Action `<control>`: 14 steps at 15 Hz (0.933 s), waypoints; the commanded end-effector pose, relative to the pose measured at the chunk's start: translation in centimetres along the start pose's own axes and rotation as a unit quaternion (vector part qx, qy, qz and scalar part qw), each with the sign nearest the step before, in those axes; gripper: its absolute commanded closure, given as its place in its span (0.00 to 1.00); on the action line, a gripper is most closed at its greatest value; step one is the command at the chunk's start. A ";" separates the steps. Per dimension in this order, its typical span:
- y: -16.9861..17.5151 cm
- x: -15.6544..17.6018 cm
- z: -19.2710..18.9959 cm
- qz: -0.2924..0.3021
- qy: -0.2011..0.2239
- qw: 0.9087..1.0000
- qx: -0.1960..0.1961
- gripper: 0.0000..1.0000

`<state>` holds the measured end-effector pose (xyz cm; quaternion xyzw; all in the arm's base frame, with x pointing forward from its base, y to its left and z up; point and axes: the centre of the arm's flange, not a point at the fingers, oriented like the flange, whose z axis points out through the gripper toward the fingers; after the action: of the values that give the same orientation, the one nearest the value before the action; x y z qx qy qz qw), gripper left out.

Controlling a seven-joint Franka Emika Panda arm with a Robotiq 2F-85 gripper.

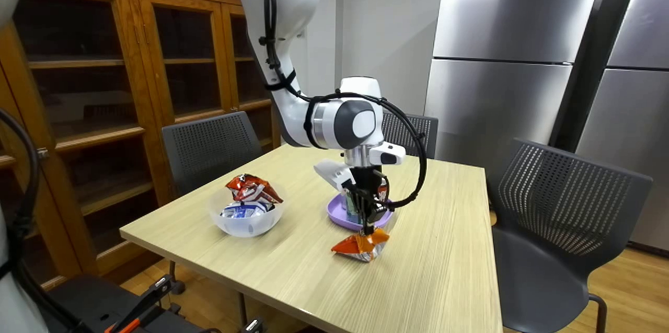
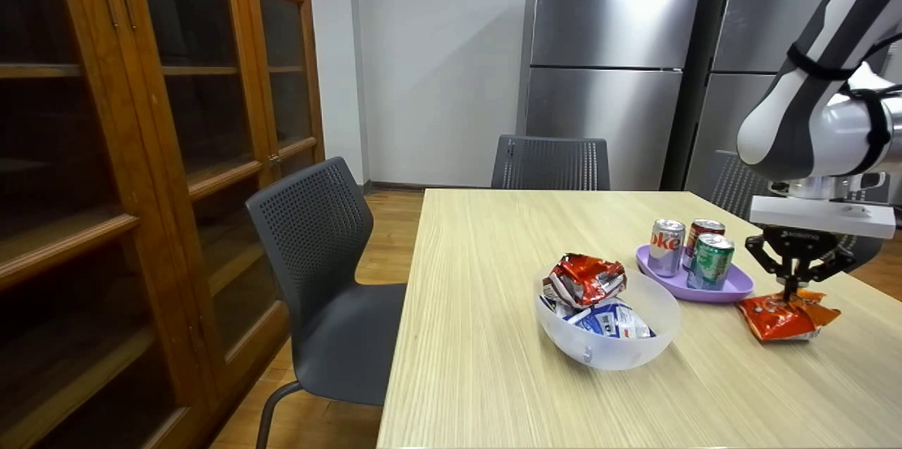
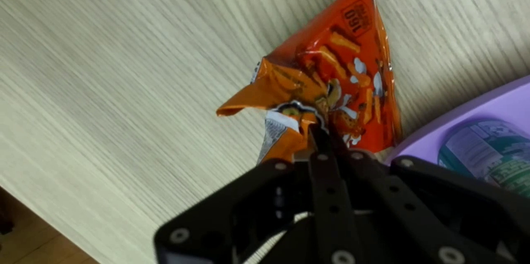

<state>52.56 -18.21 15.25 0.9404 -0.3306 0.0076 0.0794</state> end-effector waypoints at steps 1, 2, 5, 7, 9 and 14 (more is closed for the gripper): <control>0.6 -0.8 -1.3 -0.007 -0.003 1.000 0.005 1.00; 0.7 -1.2 -1.4 -0.008 -0.006 1.000 0.005 1.00; 1.2 -2.5 -2.1 -0.014 -0.012 1.000 0.007 1.00; 1.3 -3.4 -2.8 -0.019 -0.013 1.000 0.009 1.00; 1.1 -4.2 -3.5 -0.022 -0.013 1.000 0.011 1.00; -1.2 -6.9 -5.6 -0.038 -0.005 0.999 0.017 1.00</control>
<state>49.55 -14.68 17.77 0.9495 -0.3071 0.0018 0.0640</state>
